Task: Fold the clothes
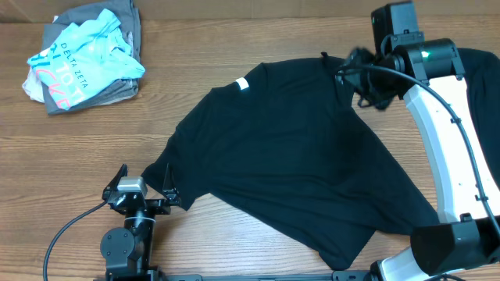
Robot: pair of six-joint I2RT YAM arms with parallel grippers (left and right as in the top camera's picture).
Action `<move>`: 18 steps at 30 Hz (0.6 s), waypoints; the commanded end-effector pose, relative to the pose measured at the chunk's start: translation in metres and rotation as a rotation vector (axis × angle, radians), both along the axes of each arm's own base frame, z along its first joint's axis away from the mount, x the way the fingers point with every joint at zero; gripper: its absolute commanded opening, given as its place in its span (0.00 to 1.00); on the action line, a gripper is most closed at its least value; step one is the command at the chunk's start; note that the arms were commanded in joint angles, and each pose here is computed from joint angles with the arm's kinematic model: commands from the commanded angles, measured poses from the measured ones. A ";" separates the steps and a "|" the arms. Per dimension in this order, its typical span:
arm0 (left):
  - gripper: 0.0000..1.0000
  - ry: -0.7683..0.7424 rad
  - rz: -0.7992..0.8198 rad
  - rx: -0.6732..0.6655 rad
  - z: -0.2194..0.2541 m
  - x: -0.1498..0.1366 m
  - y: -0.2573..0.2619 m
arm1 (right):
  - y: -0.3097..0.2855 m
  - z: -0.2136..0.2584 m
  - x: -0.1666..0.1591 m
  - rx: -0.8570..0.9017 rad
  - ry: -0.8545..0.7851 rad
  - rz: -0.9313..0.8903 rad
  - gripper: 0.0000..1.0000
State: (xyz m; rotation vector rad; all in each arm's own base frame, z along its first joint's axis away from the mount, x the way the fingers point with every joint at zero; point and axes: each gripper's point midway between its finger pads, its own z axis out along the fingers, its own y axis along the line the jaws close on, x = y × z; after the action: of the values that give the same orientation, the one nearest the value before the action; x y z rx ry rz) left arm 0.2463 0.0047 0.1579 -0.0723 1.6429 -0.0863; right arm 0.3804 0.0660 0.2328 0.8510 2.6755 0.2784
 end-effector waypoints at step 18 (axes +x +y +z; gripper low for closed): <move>1.00 -0.005 -0.005 0.027 0.000 0.000 -0.001 | 0.036 0.032 -0.181 -0.074 0.071 -0.029 0.82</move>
State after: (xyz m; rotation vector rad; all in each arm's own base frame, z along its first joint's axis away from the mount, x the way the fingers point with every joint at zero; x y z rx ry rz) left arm 0.2463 0.0047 0.1579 -0.0723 1.6429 -0.0863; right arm 0.2118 0.0971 0.2841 0.8288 2.7091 0.2147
